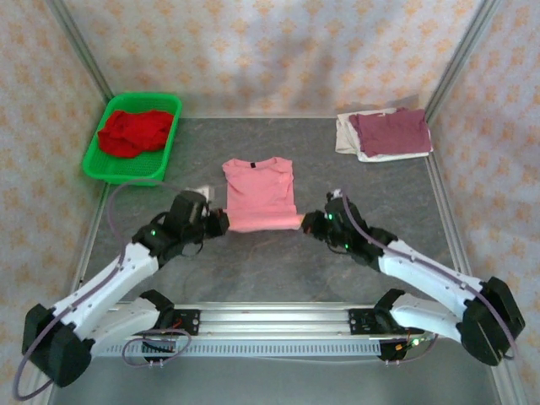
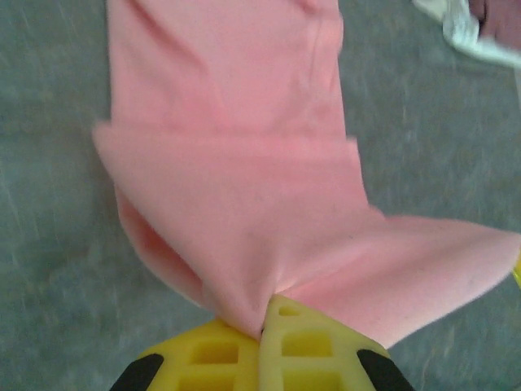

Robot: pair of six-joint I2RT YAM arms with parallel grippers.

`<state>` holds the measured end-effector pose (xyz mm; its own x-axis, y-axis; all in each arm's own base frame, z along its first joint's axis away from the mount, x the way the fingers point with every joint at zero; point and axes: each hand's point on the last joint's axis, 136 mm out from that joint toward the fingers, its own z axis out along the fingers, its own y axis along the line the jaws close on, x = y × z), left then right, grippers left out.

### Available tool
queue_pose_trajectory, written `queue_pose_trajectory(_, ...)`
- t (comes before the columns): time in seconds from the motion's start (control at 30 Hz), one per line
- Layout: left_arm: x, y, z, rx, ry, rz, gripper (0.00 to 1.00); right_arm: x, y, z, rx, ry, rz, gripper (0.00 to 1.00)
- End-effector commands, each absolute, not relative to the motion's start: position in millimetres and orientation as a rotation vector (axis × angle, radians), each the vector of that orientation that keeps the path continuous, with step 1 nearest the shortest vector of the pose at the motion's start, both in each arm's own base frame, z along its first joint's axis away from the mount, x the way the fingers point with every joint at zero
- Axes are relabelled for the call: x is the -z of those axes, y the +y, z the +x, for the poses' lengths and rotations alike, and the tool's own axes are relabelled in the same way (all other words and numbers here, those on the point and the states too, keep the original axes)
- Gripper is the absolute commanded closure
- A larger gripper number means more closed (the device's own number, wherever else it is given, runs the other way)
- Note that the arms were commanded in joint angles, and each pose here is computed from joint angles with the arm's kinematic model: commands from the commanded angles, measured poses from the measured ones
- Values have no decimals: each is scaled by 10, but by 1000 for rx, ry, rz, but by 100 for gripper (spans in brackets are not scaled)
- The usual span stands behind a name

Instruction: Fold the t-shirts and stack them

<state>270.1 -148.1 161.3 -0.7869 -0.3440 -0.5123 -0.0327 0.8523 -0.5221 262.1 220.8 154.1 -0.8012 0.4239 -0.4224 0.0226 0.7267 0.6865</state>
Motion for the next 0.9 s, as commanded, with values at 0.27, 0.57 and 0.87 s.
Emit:
queue_pose_trajectory(0.27,-1758,-1235,3689,501,2415,-298,100,-1803,2382,3800,-754,2333,213,100)
queue_pose_trajectory(0.57,-1649,-1063,4570,450,2427,-316,87,-1727,2396,4619,-727,2337,227,98)
queue_pose_trajectory(0.87,-1474,-773,5219,264,2481,-430,46,-1595,2420,4993,-755,2427,195,53)
